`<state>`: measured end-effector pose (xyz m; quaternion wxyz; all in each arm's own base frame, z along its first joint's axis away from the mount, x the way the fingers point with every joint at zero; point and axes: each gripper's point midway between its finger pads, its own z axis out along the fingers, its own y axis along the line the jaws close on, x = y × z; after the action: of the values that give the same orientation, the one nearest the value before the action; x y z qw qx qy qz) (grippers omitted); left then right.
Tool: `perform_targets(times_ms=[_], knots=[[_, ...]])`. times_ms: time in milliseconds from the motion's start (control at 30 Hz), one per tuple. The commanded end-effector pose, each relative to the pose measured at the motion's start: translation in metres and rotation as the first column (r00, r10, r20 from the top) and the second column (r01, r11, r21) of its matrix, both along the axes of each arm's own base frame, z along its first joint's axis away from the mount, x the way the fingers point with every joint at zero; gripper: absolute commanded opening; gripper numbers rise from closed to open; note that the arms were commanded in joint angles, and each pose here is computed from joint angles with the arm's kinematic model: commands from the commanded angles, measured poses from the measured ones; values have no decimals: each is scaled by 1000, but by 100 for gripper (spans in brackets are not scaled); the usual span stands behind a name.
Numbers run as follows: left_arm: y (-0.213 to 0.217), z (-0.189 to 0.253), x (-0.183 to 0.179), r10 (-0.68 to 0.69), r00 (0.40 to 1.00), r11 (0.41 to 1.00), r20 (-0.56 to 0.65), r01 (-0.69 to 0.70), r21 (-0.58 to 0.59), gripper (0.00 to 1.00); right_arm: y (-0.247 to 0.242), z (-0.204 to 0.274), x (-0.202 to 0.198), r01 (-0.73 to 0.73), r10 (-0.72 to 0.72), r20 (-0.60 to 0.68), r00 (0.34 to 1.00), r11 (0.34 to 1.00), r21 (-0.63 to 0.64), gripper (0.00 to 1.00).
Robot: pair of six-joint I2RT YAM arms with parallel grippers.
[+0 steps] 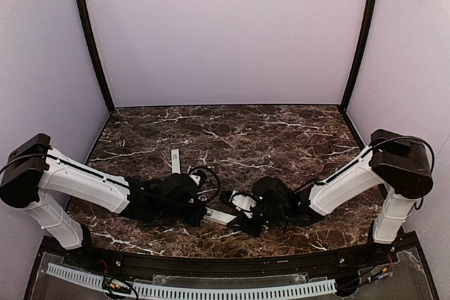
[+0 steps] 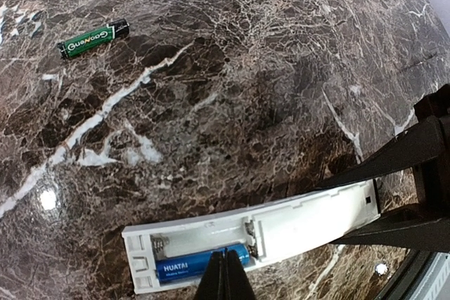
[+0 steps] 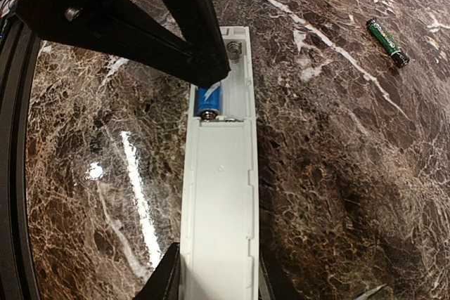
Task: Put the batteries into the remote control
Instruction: Press the battery in the battery compartment.
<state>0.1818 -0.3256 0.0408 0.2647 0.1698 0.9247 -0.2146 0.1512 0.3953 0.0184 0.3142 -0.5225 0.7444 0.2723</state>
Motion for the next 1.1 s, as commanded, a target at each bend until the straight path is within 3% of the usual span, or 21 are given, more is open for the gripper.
perform_targets(times_ms=[0, 467, 733, 1067], knots=[[23, -23, -20, -20, 997, 992, -75, 29, 119, 0, -35, -46, -9, 29, -41, -62, 997, 981, -190, 0], [21, 51, 21, -67, 995, 994, 70, 60, 89, 6, -40, -43, -13, 6, -16, -49, 999, 981, -196, 0], [-10, 41, 11, -150, 989, 989, 14, 150, 11, 5, -40, -43, -13, 2, -12, -51, 999, 982, -190, 0], [-12, 10, 2, -174, 984, 982, -50, 177, 68, 4, -40, -43, -13, 4, -13, -49, 999, 982, -189, 0]])
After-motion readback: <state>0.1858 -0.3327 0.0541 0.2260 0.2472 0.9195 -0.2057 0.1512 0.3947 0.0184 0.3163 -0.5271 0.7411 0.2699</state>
